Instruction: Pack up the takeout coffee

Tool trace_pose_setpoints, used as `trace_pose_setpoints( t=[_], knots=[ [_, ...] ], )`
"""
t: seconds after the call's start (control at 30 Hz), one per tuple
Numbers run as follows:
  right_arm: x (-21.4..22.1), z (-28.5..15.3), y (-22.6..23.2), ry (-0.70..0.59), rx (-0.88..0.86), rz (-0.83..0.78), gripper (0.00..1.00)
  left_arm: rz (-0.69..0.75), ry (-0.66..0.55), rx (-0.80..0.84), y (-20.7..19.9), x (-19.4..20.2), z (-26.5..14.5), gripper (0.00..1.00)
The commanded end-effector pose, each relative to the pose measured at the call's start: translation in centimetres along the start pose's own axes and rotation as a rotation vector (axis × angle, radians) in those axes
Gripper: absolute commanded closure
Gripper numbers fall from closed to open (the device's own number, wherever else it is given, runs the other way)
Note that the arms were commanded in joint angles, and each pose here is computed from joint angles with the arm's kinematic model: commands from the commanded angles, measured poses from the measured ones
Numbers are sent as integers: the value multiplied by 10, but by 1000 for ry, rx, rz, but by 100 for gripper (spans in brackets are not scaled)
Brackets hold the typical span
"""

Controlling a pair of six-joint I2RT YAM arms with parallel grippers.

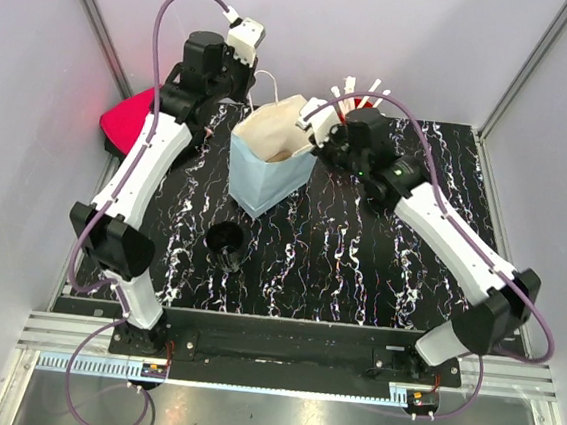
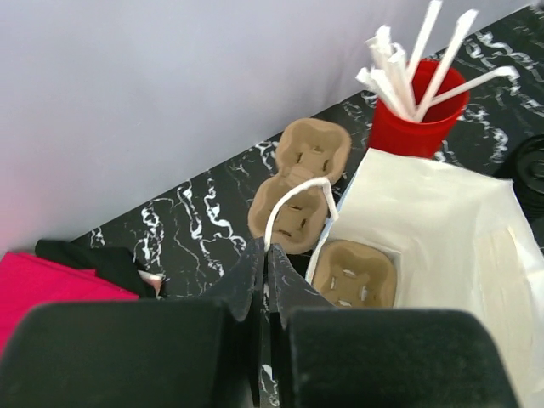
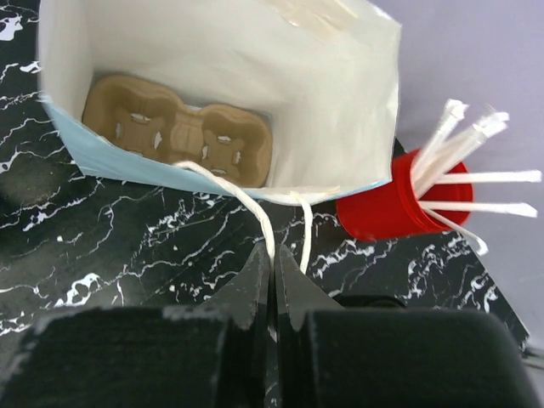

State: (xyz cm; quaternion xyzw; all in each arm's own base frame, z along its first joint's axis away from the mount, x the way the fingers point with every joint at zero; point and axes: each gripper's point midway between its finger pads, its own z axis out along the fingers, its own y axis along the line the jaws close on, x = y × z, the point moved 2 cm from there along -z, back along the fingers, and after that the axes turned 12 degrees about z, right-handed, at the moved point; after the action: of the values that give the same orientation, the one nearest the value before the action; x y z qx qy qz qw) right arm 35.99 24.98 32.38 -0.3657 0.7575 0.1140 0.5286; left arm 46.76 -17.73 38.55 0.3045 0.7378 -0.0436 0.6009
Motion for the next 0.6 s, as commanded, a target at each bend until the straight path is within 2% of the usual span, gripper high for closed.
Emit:
trace_pose_setpoints(
  t=[0.0, 0.07, 0.2, 0.23, 0.27, 0.3, 0.33, 0.4, 0.43, 0.47, 0.5, 0.53, 0.57],
  knots=[
    [-35, 12, 0, -89, 59, -9, 95, 40, -84, -87, 25, -24, 7, 100],
    [-34, 21, 4, -76, 62, -19, 86, 40, -77, -92, 27, -21, 10, 97],
    [-41, 22, 7, -88, 62, -15, 83, 29, -75, -123, 35, -16, 9, 94],
    [-43, 20, 9, -93, 62, -14, 81, 27, -87, -131, 37, -19, 5, 89],
    [-46, 17, 9, -98, 62, -11, 68, 25, -95, -137, 38, -21, 4, 84],
    [-49, 13, 8, -101, 62, -11, 60, 23, -99, -143, 41, -22, 1, 78],
    [-53, 9, 7, -109, 64, -8, 51, 22, -106, -146, 41, -25, -2, 62],
    [-62, -4, 6, -124, 59, -5, 32, 19, -119, -146, 42, -30, -7, 45],
    [-67, -11, 6, -136, 56, -4, 27, 19, -129, -148, 42, -34, -11, 38],
    [-69, -20, 6, -137, 50, -2, 22, 14, -136, -150, 43, -37, -14, 24],
    [-76, -28, 5, -155, 45, 1, 11, 11, -142, -153, 43, -39, -17, 19],
    [-82, -40, 4, -172, 47, 5, 8, 10, -158, -159, 44, -46, -26, 14],
    [-82, -48, 4, -167, 43, 9, 5, 10, -167, -164, 45, -50, -32, 3]
  ],
)
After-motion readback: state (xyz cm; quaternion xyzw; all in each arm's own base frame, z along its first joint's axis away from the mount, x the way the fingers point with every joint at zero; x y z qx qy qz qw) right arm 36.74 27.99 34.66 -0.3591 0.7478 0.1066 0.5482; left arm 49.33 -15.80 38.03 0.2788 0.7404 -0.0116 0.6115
